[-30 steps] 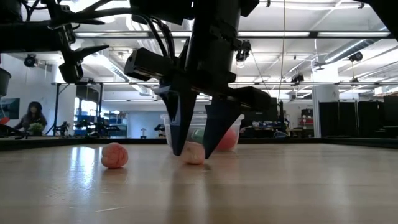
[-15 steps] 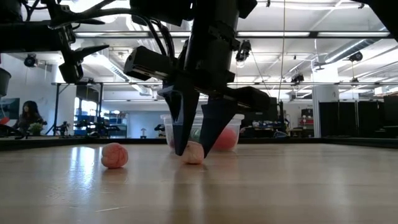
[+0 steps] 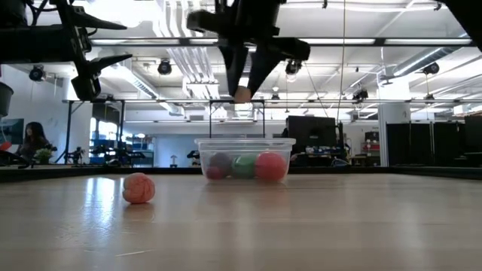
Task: Pick and placing Produce into tupperware
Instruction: Put the right pink peach into the transparent bin, then put the pink peach into the transparent bin
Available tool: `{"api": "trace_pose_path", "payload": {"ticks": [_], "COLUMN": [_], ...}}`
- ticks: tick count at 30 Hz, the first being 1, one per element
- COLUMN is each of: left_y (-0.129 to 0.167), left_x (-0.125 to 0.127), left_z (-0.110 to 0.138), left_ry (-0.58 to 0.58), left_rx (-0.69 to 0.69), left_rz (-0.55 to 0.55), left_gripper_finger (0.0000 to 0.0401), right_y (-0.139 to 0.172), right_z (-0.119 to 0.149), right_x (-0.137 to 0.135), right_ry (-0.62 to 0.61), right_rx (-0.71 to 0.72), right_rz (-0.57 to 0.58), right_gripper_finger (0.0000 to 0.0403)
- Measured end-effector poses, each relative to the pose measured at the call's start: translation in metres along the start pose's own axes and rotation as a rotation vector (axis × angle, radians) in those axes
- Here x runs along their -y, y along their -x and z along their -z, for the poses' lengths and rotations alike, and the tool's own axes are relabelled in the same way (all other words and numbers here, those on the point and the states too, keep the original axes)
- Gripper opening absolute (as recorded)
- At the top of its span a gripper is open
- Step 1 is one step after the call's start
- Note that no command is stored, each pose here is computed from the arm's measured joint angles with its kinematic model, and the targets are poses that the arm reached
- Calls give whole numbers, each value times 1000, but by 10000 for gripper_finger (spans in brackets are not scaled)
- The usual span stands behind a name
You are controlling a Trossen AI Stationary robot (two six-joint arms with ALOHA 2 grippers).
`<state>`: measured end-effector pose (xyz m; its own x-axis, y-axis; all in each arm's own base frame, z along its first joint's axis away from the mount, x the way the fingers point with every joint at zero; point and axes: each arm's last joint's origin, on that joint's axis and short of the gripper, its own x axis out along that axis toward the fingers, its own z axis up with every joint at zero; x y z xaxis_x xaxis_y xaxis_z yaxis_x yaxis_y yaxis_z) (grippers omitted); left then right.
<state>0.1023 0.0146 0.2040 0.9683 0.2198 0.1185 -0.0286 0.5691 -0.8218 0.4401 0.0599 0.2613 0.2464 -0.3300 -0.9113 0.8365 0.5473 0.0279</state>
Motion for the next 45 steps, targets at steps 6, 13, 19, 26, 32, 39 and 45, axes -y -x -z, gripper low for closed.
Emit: {"api": "trace_pose_path", "payload": {"ticks": [6,13,19,26,32,39,45], "left_y": [0,0,0,0,0,0,0], "left_x": [0,0,0,0,0,0,0], "left_z": [0,0,0,0,0,0,0], "left_ry": [0,0,0,0,0,0,0], "left_rx": [0,0,0,0,0,0,0], "left_rz": [0,0,0,0,0,0,0], "left_gripper_finger": [201,201,201,201,201,201,201], "right_y": [-34,-52,-41,0,21,-10,-35], "right_z": [-54,-74,-60,26,90,108,118], "right_x": [35,55,37,-27,-61,-75,-81], "right_ry": [84,64,147,529,655,475,447], "right_rx": [-116,-126,-149,-100,198,125,73], "right_rz": [-30,-2,-101,-315,-329,-498,-478], "right_gripper_finger": [153,222,257,251,236,237,235]}}
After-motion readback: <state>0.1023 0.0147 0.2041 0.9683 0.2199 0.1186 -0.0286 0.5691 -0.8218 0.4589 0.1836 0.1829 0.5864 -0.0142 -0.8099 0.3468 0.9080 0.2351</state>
